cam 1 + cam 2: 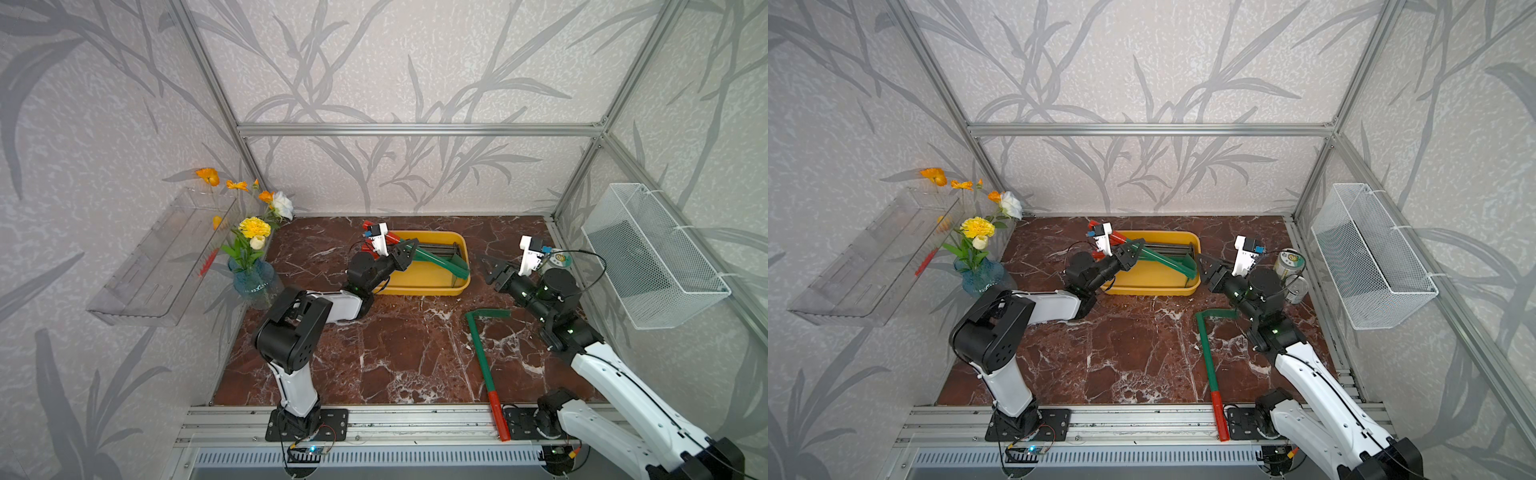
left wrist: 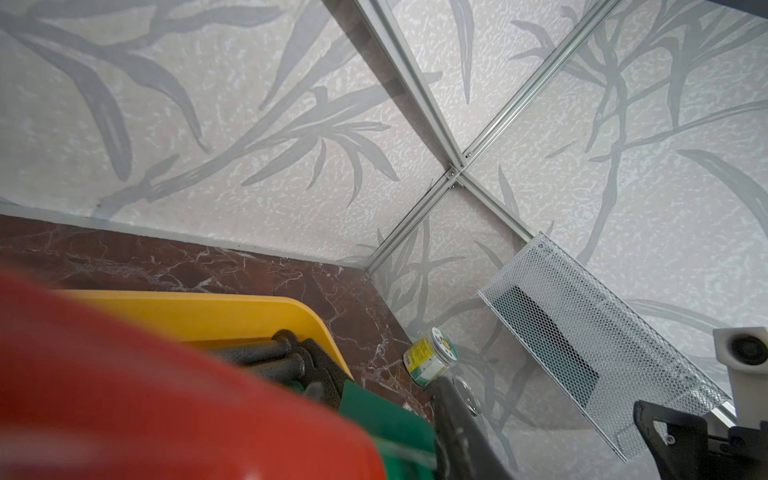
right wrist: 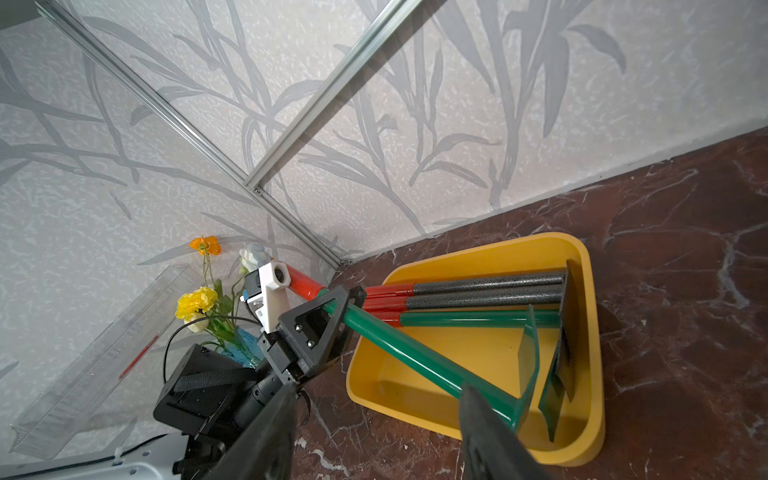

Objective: Put the small hoe into the storage box
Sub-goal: Place the hoe in the storage box.

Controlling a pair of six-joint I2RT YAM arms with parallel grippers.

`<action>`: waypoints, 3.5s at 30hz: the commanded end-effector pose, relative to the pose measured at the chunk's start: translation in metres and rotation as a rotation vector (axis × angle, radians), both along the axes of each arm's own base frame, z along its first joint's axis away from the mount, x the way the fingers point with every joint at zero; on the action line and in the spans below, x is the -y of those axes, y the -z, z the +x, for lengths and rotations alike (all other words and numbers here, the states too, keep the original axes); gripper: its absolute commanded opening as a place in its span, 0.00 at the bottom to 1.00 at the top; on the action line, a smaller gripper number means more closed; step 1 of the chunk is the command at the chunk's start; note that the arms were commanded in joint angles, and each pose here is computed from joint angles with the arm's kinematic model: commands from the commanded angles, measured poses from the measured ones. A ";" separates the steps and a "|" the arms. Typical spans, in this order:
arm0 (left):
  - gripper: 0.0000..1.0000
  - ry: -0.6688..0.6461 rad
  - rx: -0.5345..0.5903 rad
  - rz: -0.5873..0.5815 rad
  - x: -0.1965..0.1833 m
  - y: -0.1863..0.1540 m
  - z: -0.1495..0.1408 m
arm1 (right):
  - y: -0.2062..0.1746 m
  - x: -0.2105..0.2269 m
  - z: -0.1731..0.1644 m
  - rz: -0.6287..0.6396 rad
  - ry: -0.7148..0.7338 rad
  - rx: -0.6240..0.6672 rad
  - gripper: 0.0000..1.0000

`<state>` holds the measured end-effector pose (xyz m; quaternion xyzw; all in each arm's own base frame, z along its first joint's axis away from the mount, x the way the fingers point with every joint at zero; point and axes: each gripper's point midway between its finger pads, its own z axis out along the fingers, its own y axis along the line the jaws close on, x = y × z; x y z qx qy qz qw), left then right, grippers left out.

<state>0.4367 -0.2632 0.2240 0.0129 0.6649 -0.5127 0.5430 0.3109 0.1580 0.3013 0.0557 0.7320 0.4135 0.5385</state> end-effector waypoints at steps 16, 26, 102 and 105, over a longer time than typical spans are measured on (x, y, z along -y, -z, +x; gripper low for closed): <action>0.00 0.188 0.110 -0.005 0.004 0.010 -0.007 | -0.003 0.000 0.011 0.039 -0.014 0.031 0.58; 0.00 0.157 0.054 0.061 -0.001 0.054 -0.009 | 0.021 -0.020 0.024 0.054 -0.096 -0.034 0.54; 0.99 -0.485 -0.474 0.367 -0.183 -0.008 -0.094 | 0.143 -0.197 0.138 -0.333 -0.592 -0.247 0.46; 0.99 -0.477 -0.508 0.354 -0.189 0.002 -0.099 | 0.154 -0.214 0.150 -0.383 -0.617 -0.246 0.46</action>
